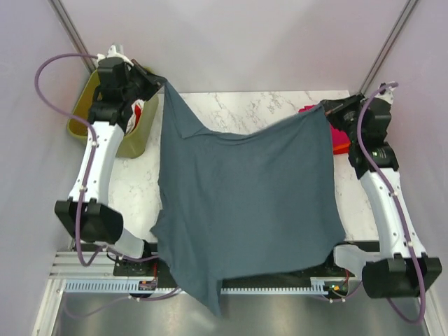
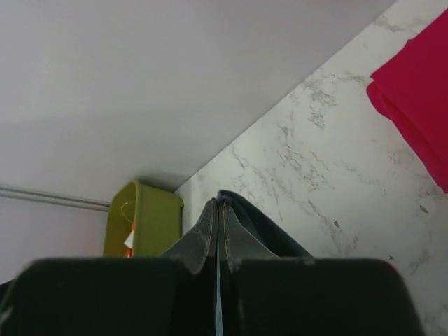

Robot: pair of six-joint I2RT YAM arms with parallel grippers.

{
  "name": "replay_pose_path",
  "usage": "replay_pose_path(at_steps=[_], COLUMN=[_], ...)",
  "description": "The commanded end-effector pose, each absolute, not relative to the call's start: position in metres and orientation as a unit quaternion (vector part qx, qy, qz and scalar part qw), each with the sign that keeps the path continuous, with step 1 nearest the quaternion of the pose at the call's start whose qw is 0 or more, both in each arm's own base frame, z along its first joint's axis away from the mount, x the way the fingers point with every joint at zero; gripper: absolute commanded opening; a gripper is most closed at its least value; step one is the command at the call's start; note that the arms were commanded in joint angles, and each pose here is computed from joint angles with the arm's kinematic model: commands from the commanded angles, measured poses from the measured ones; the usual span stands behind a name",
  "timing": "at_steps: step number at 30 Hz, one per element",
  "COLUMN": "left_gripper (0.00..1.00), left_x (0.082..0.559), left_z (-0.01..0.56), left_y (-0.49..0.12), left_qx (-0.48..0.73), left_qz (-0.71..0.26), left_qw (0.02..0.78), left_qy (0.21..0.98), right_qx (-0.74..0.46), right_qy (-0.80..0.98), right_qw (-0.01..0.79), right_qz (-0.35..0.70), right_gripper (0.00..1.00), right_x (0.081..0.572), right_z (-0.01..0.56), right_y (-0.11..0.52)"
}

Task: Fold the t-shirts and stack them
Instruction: Flatten the tshirt out

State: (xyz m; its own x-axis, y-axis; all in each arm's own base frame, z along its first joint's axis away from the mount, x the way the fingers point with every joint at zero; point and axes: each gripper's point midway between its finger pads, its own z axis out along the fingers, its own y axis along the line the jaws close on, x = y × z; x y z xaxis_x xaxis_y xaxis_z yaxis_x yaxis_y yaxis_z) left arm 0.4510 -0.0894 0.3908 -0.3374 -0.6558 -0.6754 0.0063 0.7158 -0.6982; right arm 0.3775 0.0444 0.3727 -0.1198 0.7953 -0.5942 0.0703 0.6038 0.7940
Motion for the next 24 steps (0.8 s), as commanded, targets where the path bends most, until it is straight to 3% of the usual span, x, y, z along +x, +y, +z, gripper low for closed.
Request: replay_pose_path(at_steps=[1, 2, 4, 5, 9, 16, 24], left_gripper=[0.02, 0.02, 0.02, 0.02, 0.02, 0.02, 0.02], left_x=[0.463, 0.459, 0.487, 0.473, 0.48, 0.522, 0.496], left_z=[0.511, 0.552, 0.553, 0.595, 0.627, 0.58, 0.506], left_y=[-0.101, -0.108, -0.116, -0.12, -0.106, -0.076, -0.071], left_qx=[-0.16, -0.135, -0.127, -0.105, -0.107, -0.115, -0.122], left_qz=[-0.384, -0.41, -0.429, -0.451, -0.458, -0.428, -0.369], left_qw=[0.63, 0.646, 0.636, 0.657, 0.689, 0.686, 0.649], left_qy=[0.656, 0.63, 0.629, 0.595, 0.551, 0.577, 0.654], right_qx=[0.309, 0.304, 0.295, 0.299, 0.281, 0.276, 0.276], right_qy=[0.618, 0.617, 0.608, 0.6, 0.589, 0.64, 0.677], right_qw=[0.642, 0.64, 0.645, 0.653, 0.664, 0.608, 0.564], right_qz=[0.332, 0.342, 0.358, 0.353, 0.365, 0.38, 0.385], right_gripper=[0.0, 0.0, 0.0, 0.0, 0.0, 0.0, 0.0], right_x=[0.397, 0.403, 0.42, 0.425, 0.442, 0.489, 0.493], right_z=[0.445, 0.452, 0.476, 0.484, 0.511, 0.449, 0.375], right_y=[0.037, 0.041, 0.045, 0.034, 0.033, 0.045, 0.053])
